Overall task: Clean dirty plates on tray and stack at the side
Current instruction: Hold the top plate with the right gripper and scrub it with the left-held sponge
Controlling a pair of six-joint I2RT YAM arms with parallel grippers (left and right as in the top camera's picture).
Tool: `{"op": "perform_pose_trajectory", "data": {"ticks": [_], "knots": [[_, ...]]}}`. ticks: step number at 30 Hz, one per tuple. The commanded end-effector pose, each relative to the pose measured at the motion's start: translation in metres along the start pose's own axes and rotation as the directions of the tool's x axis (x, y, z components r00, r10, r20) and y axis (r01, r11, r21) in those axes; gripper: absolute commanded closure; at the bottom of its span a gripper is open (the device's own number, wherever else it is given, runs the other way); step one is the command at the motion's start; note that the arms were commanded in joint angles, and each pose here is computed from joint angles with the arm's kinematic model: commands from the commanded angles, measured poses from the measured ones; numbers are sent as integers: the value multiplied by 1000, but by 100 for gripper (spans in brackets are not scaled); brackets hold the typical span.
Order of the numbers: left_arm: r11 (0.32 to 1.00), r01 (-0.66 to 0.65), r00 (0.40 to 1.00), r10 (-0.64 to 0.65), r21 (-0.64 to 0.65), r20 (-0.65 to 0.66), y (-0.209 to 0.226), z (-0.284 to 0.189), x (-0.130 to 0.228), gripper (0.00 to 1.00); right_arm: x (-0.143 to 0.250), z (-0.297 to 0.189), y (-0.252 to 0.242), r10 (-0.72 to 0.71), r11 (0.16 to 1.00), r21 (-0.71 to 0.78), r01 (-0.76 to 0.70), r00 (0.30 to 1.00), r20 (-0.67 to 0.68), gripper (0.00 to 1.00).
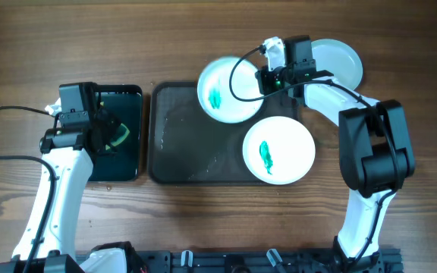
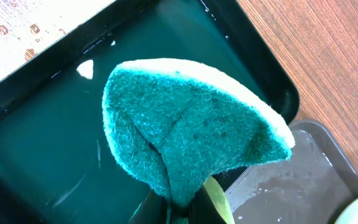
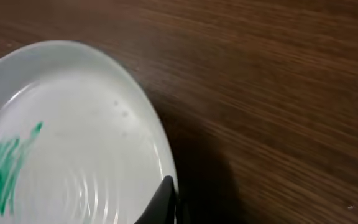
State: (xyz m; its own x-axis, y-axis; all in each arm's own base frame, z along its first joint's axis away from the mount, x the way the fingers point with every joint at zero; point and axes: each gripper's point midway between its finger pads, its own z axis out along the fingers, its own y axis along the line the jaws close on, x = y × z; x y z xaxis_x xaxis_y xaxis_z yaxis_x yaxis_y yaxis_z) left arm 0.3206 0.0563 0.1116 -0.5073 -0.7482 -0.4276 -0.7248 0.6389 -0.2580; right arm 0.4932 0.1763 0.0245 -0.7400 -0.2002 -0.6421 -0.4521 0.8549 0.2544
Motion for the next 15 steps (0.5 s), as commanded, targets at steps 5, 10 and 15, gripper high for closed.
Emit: {"op": "perform_pose_trajectory", "data": {"ticks": [5, 10, 15], "knots": [[1000, -2, 1000, 2, 20, -3, -5, -2, 3, 96, -25, -40, 63, 66, 962, -266, -59, 998, 15, 96], [929, -181, 971, 220, 323, -90, -69, -14, 36, 96, -1, -33, 81, 53, 967, -245, -73, 995, -85, 96], [834, -266, 941, 333, 484, -58, -120, -34, 67, 96, 32, -20, 73, 10, 1000, -8, -12, 983, -185, 96]]}}
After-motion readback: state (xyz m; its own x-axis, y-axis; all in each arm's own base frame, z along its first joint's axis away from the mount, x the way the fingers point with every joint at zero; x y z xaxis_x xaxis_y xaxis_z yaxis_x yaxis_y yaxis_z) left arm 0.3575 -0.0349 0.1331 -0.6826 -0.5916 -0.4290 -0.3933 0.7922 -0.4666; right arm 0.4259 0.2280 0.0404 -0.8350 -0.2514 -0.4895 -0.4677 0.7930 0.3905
